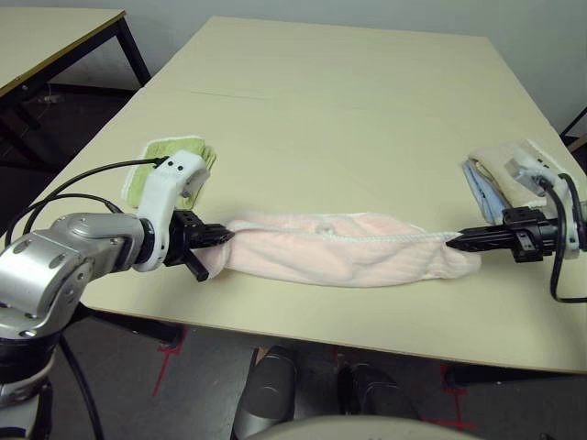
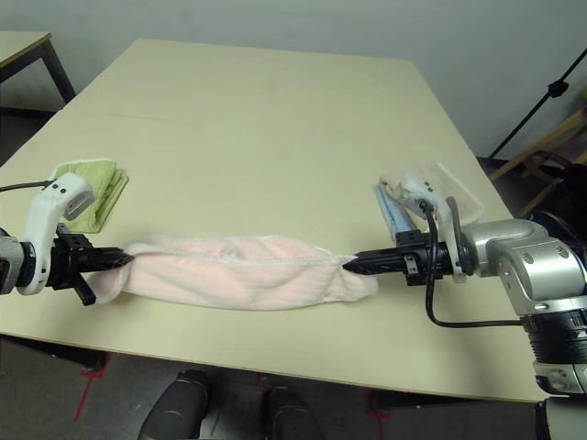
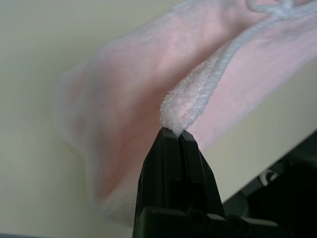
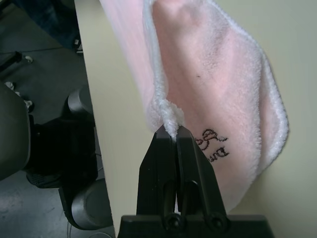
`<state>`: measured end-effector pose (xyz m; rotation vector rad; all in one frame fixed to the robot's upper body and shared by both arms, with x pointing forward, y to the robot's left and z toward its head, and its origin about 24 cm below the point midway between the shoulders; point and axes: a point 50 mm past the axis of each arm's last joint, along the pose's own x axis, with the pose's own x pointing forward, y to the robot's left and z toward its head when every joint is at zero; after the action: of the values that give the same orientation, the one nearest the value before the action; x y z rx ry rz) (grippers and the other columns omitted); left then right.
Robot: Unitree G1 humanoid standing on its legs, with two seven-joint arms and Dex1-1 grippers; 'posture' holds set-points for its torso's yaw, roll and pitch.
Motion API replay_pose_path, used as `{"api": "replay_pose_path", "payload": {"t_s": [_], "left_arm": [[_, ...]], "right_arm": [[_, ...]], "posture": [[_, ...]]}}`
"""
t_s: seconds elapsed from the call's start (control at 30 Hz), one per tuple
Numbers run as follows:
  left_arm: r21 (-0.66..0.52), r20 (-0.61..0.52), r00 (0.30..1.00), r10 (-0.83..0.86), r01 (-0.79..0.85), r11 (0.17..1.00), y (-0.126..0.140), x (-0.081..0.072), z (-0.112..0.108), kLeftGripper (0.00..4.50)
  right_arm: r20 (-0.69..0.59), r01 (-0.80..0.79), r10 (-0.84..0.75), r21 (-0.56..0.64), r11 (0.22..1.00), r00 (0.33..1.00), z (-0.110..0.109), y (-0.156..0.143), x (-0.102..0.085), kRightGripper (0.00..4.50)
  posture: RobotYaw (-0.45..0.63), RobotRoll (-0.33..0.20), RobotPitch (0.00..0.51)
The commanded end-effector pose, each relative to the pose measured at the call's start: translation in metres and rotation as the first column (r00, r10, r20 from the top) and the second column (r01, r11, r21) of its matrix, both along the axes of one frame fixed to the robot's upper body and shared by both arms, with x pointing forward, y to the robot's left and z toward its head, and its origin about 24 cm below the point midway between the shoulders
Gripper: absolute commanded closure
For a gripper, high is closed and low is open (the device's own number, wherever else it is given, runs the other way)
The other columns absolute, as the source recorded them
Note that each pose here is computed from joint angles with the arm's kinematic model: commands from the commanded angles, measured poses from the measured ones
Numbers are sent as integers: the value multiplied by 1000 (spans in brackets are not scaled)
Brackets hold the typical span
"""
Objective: Fold the towel and set it aside.
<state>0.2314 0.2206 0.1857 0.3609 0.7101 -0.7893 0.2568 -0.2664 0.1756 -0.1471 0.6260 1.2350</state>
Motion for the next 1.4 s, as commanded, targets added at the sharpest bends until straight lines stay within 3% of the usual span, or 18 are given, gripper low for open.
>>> {"api": "replay_pose_path", "payload": {"t_s": [0.03,0.17,0.27,0.4,0.47,0.57,0.67,0.73,0.83,0.9,1.03,1.1,1.23,1.4], "left_arm": [[38,80,996,-47,44,998,5,22,12,4495],[145,236,966,-102,69,987,23,65,35,4495],[222,410,897,-166,79,972,28,105,61,4495],[271,605,772,-195,30,962,23,140,96,4495],[288,737,641,-214,-11,958,19,150,122,4495],[298,875,421,-237,-84,951,17,148,157,4495],[311,917,283,-281,-67,948,15,141,172,4495],[352,889,313,-334,1,936,16,139,160,4495],[365,829,408,-384,127,922,19,137,130,4495],[323,764,506,-400,235,917,22,132,94,4495],[241,665,634,-395,319,917,27,115,46,4495],[172,583,711,-392,364,915,28,99,19,4495],[104,444,801,-401,399,911,32,72,-8,4495],[41,308,865,-396,404,914,38,48,-20,4495]], "right_arm": [[108,16,-11,-48,999,994,3,1,22,4500],[322,112,-77,-90,990,943,23,2,70,4500],[510,197,-129,-81,977,851,54,7,103,4500],[682,274,-204,4,962,703,97,17,124,4500],[737,270,-263,113,956,623,125,23,127,4500],[787,245,-335,239,940,518,154,22,122,4500],[789,213,-368,300,930,493,162,13,115,4500],[761,184,-334,280,942,556,149,5,110,4500],[659,139,-263,235,962,704,116,-5,98,4500],[546,129,-215,192,973,810,78,-12,84,4500],[366,145,-197,163,976,909,29,-15,58,4500],[276,163,-193,130,978,942,3,-18,44,4500],[181,171,-187,103,980,965,-15,-19,27,4500],[142,142,-143,18,990,980,-28,-21,12,4500]], "posture": [[199,0,151],[197,0,150],[201,0,149],[198,0,144],[197,0,143],[197,0,145],[194,0,145],[193,0,146],[188,0,148],[187,0,150],[181,0,154],[180,0,155],[182,0,156],[190,0,152]]}}
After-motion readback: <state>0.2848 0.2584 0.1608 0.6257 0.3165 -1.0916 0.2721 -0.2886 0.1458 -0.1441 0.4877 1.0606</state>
